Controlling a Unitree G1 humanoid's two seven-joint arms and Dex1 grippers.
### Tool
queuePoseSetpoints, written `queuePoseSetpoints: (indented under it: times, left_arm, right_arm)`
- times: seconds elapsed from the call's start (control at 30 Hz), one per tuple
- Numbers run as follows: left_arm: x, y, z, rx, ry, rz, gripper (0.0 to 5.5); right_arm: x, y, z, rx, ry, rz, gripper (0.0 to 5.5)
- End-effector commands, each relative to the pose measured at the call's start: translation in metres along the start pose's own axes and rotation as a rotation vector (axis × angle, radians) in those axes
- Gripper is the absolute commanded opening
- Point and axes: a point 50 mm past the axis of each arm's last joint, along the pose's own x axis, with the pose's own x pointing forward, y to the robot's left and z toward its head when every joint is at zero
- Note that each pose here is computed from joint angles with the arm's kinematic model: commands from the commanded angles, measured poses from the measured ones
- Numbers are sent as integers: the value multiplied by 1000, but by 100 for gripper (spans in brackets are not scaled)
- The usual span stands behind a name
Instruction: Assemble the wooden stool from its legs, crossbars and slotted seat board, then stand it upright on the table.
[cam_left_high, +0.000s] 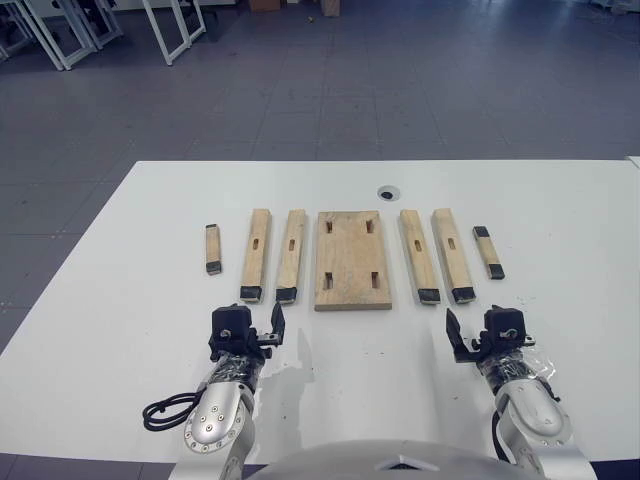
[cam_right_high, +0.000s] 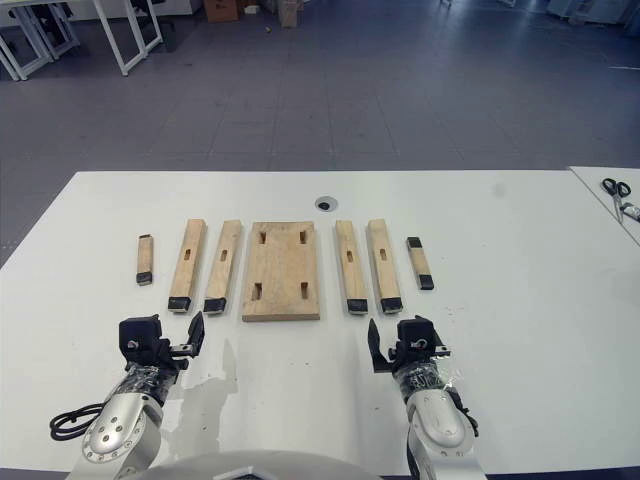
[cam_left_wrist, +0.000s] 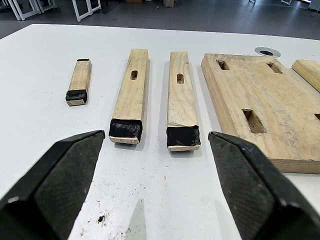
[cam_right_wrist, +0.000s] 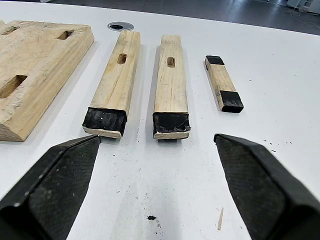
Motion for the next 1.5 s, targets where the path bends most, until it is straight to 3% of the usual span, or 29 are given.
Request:
queuePoseSetpoints:
  times: [0.03,0.6,1.1,1.17,1.33,1.5]
  left_arm:
    - [0,0,-1,0,7,11,385]
    - [-2,-2,1,-1,7,4,385]
    - [-4,1,-5,-14,16,25,385]
    - [-5,3,-7,-18,20,37,385]
    - [-5,5,-11,-22,22,51,385]
    - [-7,9,-12,-24,21,57,385]
  right_arm:
    - [1,-2,-4,0,0,10,417]
    - [2,3,-24,1,4,17,417]
    - [21,-16,-60,49,19,59,417]
    - [29,-21,-32,65,-98,72,417]
    - [27,1,90,47,-373,155,417]
    - [45,-8,128,36,-366,90,417]
